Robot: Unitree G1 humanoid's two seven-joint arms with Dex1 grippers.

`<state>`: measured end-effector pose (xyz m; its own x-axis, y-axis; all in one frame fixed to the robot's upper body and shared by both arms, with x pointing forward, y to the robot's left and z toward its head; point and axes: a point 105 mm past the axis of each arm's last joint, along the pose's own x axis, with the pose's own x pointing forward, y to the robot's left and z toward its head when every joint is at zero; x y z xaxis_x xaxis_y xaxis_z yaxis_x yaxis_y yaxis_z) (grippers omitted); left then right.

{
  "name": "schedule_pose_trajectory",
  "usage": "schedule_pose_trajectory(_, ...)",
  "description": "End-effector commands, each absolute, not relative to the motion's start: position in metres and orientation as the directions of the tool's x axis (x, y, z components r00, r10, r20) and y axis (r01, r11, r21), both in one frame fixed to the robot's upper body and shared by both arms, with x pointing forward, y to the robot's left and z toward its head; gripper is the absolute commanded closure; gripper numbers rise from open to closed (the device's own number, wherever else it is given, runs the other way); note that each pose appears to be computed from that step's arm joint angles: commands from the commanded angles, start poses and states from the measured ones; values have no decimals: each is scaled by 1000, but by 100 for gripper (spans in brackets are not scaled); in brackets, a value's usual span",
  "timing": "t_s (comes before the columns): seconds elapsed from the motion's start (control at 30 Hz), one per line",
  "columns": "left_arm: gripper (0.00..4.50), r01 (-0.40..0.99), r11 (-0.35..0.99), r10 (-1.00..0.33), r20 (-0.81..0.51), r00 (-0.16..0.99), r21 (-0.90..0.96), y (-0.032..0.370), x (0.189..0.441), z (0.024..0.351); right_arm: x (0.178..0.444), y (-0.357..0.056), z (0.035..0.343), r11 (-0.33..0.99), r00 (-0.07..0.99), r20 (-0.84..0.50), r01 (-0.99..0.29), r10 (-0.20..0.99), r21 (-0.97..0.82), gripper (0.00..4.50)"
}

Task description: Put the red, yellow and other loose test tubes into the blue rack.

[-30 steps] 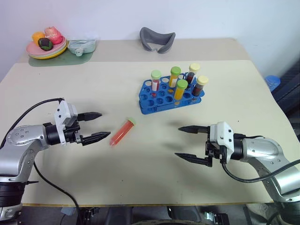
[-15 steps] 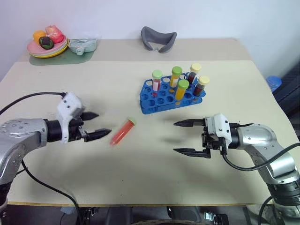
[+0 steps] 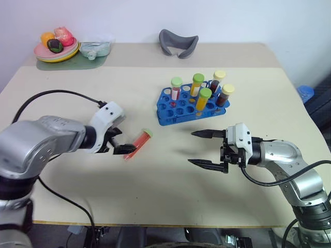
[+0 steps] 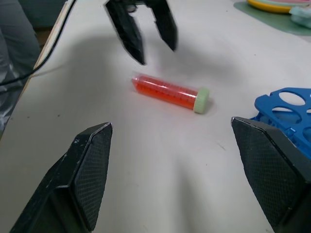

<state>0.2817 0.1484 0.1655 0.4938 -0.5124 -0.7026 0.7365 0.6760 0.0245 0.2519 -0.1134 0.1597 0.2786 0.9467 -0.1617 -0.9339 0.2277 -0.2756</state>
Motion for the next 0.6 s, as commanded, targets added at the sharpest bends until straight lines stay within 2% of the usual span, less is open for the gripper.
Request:
schedule_pose_trajectory(0.03,12,701,712,-456,-733,505,41,147,292,164,252,-115,170,229,288,-145,-918,947,-325,52)
schedule_pose_trajectory(0.17,12,680,733,-440,-751,491,16,146,300,162,254,-117,172,242,303,-141,-911,943,-334,52)
schedule_pose_trajectory(0.3,12,657,749,-363,-777,514,85,147,308,161,252,-118,171,250,311,-141,-908,940,-335,52)
schedule_pose_trajectory(0.6,12,681,732,-413,-788,457,12,122,315,159,248,-119,173,283,347,-139,-895,927,-345,52)
